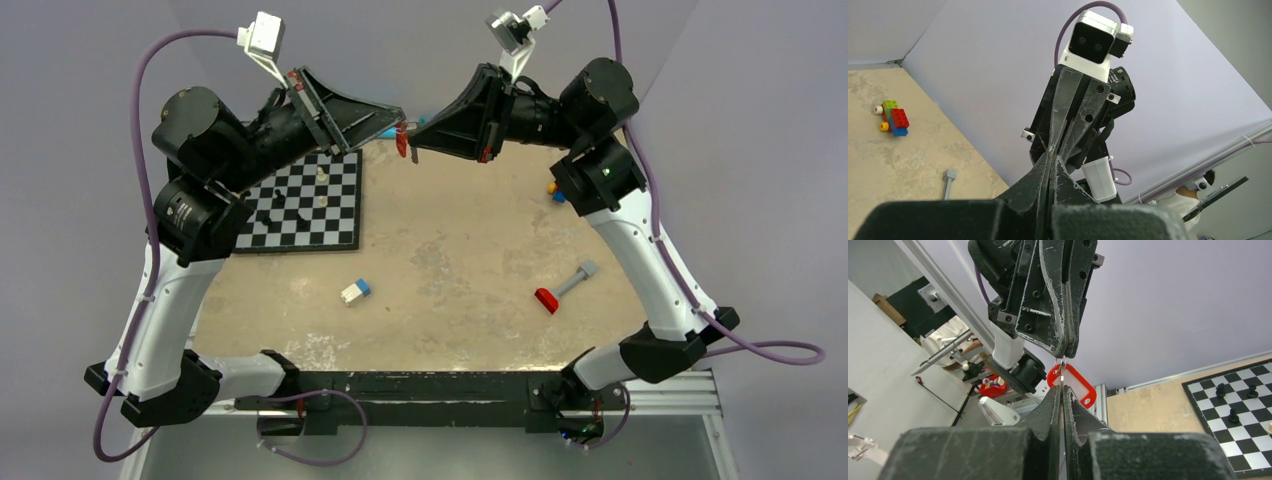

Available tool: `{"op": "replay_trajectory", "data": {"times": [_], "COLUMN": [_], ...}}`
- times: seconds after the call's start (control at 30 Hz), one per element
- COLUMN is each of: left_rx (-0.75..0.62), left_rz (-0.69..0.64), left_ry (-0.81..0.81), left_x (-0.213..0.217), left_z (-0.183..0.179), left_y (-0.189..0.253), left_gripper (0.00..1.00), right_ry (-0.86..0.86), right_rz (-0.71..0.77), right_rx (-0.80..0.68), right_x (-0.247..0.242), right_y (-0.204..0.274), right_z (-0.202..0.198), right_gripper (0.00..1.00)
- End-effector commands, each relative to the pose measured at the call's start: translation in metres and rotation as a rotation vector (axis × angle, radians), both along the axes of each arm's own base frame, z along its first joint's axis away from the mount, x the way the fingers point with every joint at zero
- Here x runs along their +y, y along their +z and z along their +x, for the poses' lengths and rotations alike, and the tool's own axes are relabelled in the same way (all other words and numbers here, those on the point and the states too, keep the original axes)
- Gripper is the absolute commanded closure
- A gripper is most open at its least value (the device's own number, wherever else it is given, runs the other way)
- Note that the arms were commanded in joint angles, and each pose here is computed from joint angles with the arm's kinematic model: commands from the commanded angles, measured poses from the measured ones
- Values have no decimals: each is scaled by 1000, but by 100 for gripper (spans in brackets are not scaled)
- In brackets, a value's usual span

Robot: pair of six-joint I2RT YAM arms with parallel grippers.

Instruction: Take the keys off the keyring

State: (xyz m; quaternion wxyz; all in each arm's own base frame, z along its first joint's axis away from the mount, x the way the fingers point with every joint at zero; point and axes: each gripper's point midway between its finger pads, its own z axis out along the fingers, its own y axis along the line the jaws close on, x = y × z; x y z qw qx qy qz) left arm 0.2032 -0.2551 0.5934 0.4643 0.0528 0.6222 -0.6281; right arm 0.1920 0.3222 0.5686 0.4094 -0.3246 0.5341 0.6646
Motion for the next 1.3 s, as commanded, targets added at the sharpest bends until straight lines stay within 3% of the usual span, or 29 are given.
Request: {"op": "replay_trajectory", "data": {"times": [0.0, 0.67, 1.27], "left_rx": [-13, 367, 529], "left_rz": [-60, -195, -268], "left_ry": [-1, -48, -78], "left_x": [9, -3, -8], "left_z": [-12, 4, 9], "left_y": [21, -15, -31], "left_gripper": [100, 100, 100], "right_ry": [-17, -94, -121], "right_rz": [37, 17, 21], "right_rx": [-70, -135, -150], "right_x": [-6, -16, -23], "right_y": [18, 21, 25], "right_z": [-8, -9, -16], "right_gripper": [99, 100, 100]}}
